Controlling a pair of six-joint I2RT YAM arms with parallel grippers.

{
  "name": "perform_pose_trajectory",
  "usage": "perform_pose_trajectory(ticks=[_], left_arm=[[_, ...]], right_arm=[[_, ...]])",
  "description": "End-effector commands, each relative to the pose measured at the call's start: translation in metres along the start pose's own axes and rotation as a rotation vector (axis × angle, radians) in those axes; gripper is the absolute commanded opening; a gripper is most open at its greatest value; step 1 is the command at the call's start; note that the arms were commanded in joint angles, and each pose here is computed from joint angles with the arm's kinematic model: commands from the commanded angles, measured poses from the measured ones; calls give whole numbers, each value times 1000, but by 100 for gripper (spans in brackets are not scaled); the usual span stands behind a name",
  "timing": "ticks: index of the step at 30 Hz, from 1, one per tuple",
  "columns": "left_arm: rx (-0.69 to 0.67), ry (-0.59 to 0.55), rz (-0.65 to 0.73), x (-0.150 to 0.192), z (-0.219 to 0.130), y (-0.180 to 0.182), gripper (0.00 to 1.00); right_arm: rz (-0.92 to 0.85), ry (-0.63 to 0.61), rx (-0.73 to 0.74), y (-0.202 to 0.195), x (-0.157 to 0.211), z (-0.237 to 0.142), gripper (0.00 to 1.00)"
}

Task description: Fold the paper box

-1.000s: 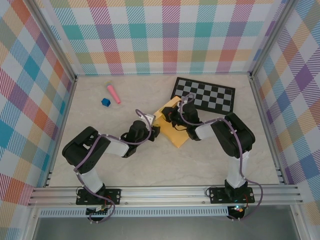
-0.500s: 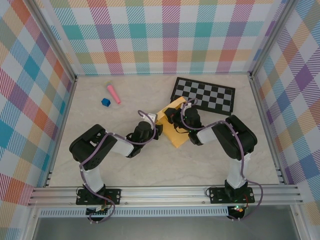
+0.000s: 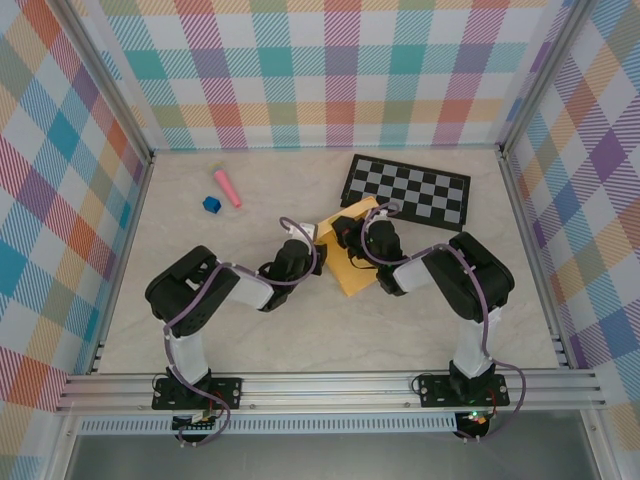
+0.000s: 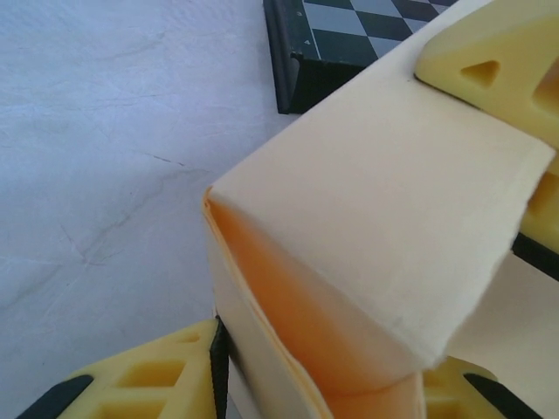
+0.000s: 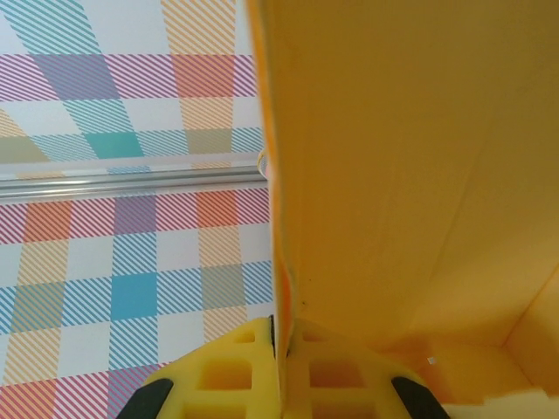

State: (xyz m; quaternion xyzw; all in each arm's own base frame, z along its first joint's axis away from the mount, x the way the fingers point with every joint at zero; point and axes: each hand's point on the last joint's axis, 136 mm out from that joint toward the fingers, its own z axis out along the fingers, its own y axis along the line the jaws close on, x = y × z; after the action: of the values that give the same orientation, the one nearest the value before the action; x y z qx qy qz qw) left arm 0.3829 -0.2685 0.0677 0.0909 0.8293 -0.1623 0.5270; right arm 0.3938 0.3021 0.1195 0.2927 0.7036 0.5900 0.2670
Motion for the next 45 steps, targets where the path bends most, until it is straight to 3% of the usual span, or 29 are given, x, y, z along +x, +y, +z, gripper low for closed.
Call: perform_pose_trajectory(ticks=[1,13,24,26,31,37,45], left_arm=[[-65,-145,-75,-42,8,6,34],[-76,-160,-73,-48,23,2,33],[-90,-125,-34,-50,30,3,21],[-87,-109,-30,-50,30,4,15],[-77,-90,-23,-51,27,7,13],[-46,11,-31,-64,19,12,7],[-66,44,-35,-73,7,29,6]], right_arm=[[-4,129,52,-23,35,-5,4],[-11,106,82,-25,36,-12,10],[-23,102,93,-19,37,-15,20],[-15,95,99,-18,34,-18,21],[-27,95,129,-8,25,-34,26],[-223,155,204,23,31,-71,29],[-536,65,254,70,11,-132,37]])
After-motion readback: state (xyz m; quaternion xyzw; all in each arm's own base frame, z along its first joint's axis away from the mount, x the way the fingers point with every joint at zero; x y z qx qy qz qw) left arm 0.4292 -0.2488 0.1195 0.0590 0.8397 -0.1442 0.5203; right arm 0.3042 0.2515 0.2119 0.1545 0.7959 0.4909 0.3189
